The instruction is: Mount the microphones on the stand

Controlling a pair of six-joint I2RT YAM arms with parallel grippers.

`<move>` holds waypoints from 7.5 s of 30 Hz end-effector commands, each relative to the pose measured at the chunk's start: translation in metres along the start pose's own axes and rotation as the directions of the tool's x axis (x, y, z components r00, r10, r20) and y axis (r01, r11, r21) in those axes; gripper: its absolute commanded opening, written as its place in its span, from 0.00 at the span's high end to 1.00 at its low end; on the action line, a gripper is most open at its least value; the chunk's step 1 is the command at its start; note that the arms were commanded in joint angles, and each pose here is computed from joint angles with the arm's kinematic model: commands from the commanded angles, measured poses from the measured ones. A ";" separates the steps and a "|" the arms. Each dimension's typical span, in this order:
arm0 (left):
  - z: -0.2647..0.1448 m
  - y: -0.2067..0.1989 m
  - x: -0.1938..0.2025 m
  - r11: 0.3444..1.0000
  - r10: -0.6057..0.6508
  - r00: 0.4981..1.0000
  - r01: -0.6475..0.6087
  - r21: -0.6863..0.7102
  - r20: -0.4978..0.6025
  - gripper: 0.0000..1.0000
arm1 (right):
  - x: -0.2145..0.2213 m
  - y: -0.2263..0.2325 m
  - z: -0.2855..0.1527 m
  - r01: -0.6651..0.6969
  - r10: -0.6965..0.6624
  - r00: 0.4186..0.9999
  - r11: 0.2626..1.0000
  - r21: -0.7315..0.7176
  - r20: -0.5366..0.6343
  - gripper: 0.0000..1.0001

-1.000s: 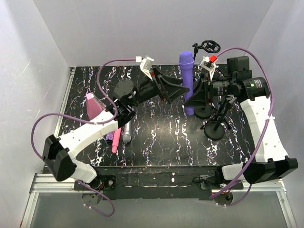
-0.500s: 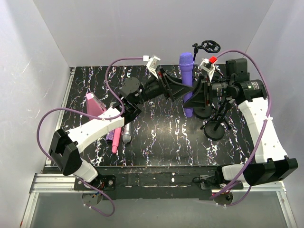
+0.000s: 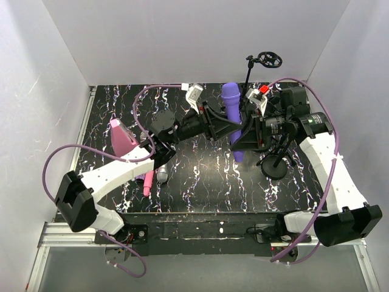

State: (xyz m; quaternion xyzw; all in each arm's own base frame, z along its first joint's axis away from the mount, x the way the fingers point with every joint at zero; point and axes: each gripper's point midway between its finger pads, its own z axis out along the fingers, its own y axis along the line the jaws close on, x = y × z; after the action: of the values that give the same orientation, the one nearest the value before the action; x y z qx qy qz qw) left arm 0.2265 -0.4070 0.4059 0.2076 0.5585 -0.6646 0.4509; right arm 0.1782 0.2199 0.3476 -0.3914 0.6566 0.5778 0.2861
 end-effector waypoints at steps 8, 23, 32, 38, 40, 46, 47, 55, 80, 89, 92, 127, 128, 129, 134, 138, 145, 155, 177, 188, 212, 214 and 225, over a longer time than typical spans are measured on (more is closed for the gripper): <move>-0.048 -0.018 -0.010 0.993 0.084 0.996 -0.080 -0.083 0.041 1.00 | 0.011 0.008 -0.002 0.135 -0.134 0.991 0.991 0.025 -0.015 0.22; -0.115 0.000 0.023 0.935 0.195 0.972 -0.225 -0.273 -0.132 1.00 | 0.008 0.032 -0.014 0.293 -0.290 0.955 0.955 0.054 -0.055 0.12; -0.109 0.004 0.044 0.945 0.198 0.951 -0.250 -0.212 -0.239 1.00 | -0.024 0.023 -0.019 0.341 -0.337 0.940 0.929 0.144 -0.054 0.11; -0.098 0.009 0.051 0.953 0.184 0.945 -0.239 -0.184 -0.270 1.00 | -0.047 0.025 -0.012 0.228 -0.230 0.973 0.969 0.091 0.018 0.11; -0.094 0.012 0.052 0.954 0.184 0.945 -0.239 -0.183 -0.271 1.00 | -0.056 0.025 -0.009 0.194 -0.196 0.980 0.979 0.056 0.041 0.12; -0.080 0.017 0.051 0.960 0.173 0.947 -0.224 -0.169 -0.270 1.00 | -0.078 0.015 -0.006 0.127 -0.131 0.989 0.990 0.063 0.065 0.12; -0.078 0.017 0.051 0.962 0.169 0.949 -0.218 -0.165 -0.267 1.00 | -0.080 0.014 -0.004 0.121 -0.125 0.990 0.991 0.060 0.067 0.12; -0.065 0.015 0.047 0.973 0.155 0.961 -0.188 -0.132 -0.230 1.00 | -0.081 -0.014 0.008 -0.009 -0.001 0.997 0.992 0.129 0.076 0.12; -0.059 0.023 0.040 0.969 0.120 0.972 -0.159 -0.189 -0.203 0.86 | -0.073 -0.017 0.036 0.002 -0.002 1.000 0.996 0.085 0.003 0.80; -0.104 0.025 0.003 0.892 0.193 0.977 -0.211 -0.400 -0.085 0.02 | -0.159 -0.042 -0.031 0.097 -0.139 0.975 0.968 0.233 0.172 0.85; -0.127 0.032 0.000 0.841 0.215 0.972 -0.236 -0.487 -0.100 0.02 | -0.202 -0.068 -0.070 0.128 -0.239 0.938 0.912 0.390 0.250 0.85; -0.141 0.061 0.017 0.767 0.150 0.975 -0.221 -0.603 -0.167 0.02 | -0.336 -0.210 -0.251 -0.068 -0.708 0.676 0.215 0.974 0.204 0.89; -0.141 0.063 0.019 0.766 0.146 0.974 -0.221 -0.604 -0.171 0.02 | -0.334 -0.212 -0.250 -0.068 -0.702 0.681 0.221 0.973 0.208 0.89; -0.141 0.063 0.019 0.766 0.147 0.974 -0.221 -0.603 -0.170 0.02 | -0.333 -0.212 -0.249 -0.069 -0.697 0.684 0.230 0.971 0.214 0.89; -0.141 0.064 0.022 0.769 0.146 0.973 -0.224 -0.599 -0.176 0.02 | -0.325 -0.215 -0.245 -0.075 -0.667 0.706 0.265 0.961 0.239 0.89; -0.142 0.066 0.024 0.768 0.146 0.972 -0.228 -0.599 -0.183 0.02 | -0.320 -0.220 -0.239 -0.076 -0.645 0.718 0.302 0.950 0.262 0.89; -0.143 0.066 0.026 0.768 0.146 0.972 -0.228 -0.599 -0.183 0.02 | -0.321 -0.208 -0.233 -0.073 -0.637 0.719 0.329 0.941 0.278 0.91; -0.140 0.063 0.030 0.787 0.135 0.972 -0.222 -0.576 -0.190 0.02 | -0.312 -0.221 -0.234 -0.096 -0.612 0.737 0.326 0.941 0.287 0.91; -0.136 0.068 0.035 0.788 0.122 0.972 -0.218 -0.576 -0.202 0.02 | -0.295 -0.284 -0.230 -0.146 -0.568 0.769 0.291 0.945 0.293 0.64; -0.135 0.070 0.036 0.788 0.116 0.972 -0.215 -0.577 -0.204 0.02 | -0.293 -0.299 -0.228 -0.146 -0.572 0.769 0.278 0.949 0.286 0.60; -0.156 0.053 0.035 0.796 0.108 0.982 -0.180 -0.578 -0.157 0.02 | -0.237 -0.337 -0.201 -0.175 -0.402 0.856 0.367 0.914 0.325 0.35; -0.158 0.051 0.033 0.793 0.112 0.982 -0.182 -0.581 -0.154 0.02 | -0.237 -0.335 -0.201 -0.171 -0.403 0.857 0.365 0.915 0.321 0.30; -0.163 0.052 0.037 0.788 0.119 0.977 -0.203 -0.582 -0.179 0.02 | -0.250 -0.298 -0.204 -0.137 -0.445 0.842 0.371 0.919 0.305 0.15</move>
State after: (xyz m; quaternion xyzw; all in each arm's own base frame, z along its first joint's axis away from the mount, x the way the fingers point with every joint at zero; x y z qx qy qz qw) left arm 0.2148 -0.2715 0.3079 0.1413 0.7431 -0.4087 0.5107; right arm 0.6048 0.0535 0.3681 -0.0386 0.7622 0.1639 0.6250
